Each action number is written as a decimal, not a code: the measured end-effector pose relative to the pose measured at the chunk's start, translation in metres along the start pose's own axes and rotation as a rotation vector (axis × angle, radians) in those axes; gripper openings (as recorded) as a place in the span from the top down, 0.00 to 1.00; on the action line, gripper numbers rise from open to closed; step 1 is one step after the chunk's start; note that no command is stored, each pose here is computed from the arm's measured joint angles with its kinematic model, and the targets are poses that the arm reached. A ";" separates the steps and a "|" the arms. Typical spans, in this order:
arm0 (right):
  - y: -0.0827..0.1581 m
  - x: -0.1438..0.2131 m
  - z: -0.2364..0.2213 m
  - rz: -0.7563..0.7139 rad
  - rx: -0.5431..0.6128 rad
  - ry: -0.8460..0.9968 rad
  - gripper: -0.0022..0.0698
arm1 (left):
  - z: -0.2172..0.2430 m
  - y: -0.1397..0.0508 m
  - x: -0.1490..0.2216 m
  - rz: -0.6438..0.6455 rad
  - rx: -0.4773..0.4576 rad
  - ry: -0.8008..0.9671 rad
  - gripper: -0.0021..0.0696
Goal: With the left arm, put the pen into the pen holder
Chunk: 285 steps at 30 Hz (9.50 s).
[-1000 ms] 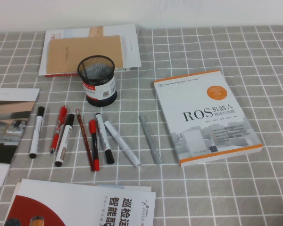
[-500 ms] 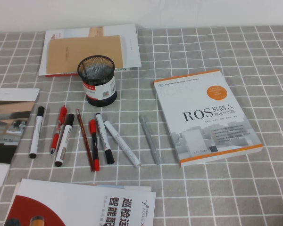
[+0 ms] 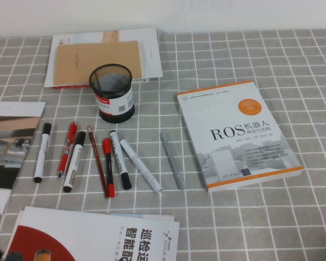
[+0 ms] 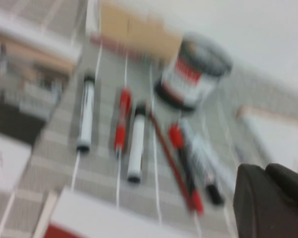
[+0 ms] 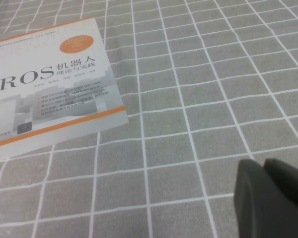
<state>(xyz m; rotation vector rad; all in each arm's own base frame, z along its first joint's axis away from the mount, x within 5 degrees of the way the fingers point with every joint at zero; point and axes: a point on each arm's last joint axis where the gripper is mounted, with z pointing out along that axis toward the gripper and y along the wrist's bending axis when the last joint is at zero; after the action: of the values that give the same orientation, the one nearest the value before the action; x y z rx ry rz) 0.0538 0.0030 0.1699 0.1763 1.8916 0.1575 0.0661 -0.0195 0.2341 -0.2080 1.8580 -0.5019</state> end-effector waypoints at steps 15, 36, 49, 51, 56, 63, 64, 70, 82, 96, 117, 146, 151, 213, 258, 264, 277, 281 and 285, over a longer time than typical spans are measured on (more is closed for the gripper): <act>0.000 0.000 0.000 0.000 0.000 0.000 0.99 | 0.085 -0.025 -0.081 0.241 -0.175 0.666 0.97; 0.000 0.000 0.000 0.000 0.000 0.000 0.99 | 0.235 0.001 -0.087 0.373 -0.239 1.051 0.97; 0.000 0.000 0.000 0.000 0.000 0.000 0.99 | 0.287 0.009 -0.093 0.419 -0.256 1.102 0.92; 0.000 0.000 0.000 0.000 0.000 0.000 0.99 | 0.291 0.013 -0.088 0.431 -0.256 1.120 0.83; 0.000 0.000 0.000 0.000 0.000 0.000 0.99 | 0.301 0.025 -0.077 0.433 -0.289 1.149 0.57; 0.000 0.000 0.000 0.000 0.000 0.000 0.99 | 0.313 0.038 -0.069 0.430 -0.321 1.139 0.51; 0.000 0.000 0.000 0.000 0.000 0.000 0.99 | 0.315 0.039 -0.067 0.430 -0.321 1.137 0.51; 0.000 0.000 0.000 0.000 0.000 0.000 0.99 | 0.325 0.046 -0.054 0.424 -0.322 1.160 0.51; 0.000 0.000 0.000 0.000 0.000 0.000 0.99 | 0.327 0.045 -0.055 0.414 -0.316 1.147 0.82; 0.000 0.000 0.000 0.000 0.000 0.000 0.99 | 0.282 0.012 -0.105 0.425 -0.263 0.914 0.82; 0.000 0.000 0.000 0.000 0.000 0.000 0.99 | 0.175 -0.032 -0.106 0.497 0.075 0.368 0.82; 0.000 0.000 0.000 0.000 0.000 0.000 0.99 | 0.241 -0.060 -0.080 0.405 0.107 -0.041 0.82; 0.000 0.000 0.000 0.000 0.000 0.000 0.99 | 0.267 -0.064 -0.081 0.397 0.150 -0.128 0.82; 0.000 0.000 0.000 0.000 0.000 0.000 0.99 | 0.197 -0.071 -0.130 0.410 -0.043 0.150 0.96; 0.000 0.000 0.000 0.000 0.000 0.000 0.99 | -0.017 0.000 -0.021 0.369 -0.044 -0.184 0.97; 0.000 0.000 0.000 0.000 0.000 0.000 0.99 | -0.016 0.015 0.006 0.391 -0.088 -0.300 0.97; 0.000 0.000 0.000 0.000 0.000 0.000 0.99 | -0.001 0.034 0.039 0.343 -0.150 -0.163 0.97; 0.000 0.000 0.000 0.000 0.000 0.000 0.99 | 0.000 0.038 0.050 0.360 -0.173 -0.043 0.97; 0.000 0.000 0.000 0.000 0.000 0.000 0.99 | 0.000 0.040 0.053 0.369 -0.179 -0.008 0.97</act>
<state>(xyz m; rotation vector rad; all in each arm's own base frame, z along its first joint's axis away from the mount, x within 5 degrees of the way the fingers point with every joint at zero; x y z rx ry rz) 0.0538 0.0030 0.1699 0.1763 1.8916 0.1575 0.0523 -0.0044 0.1714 0.0165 1.8789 -0.0801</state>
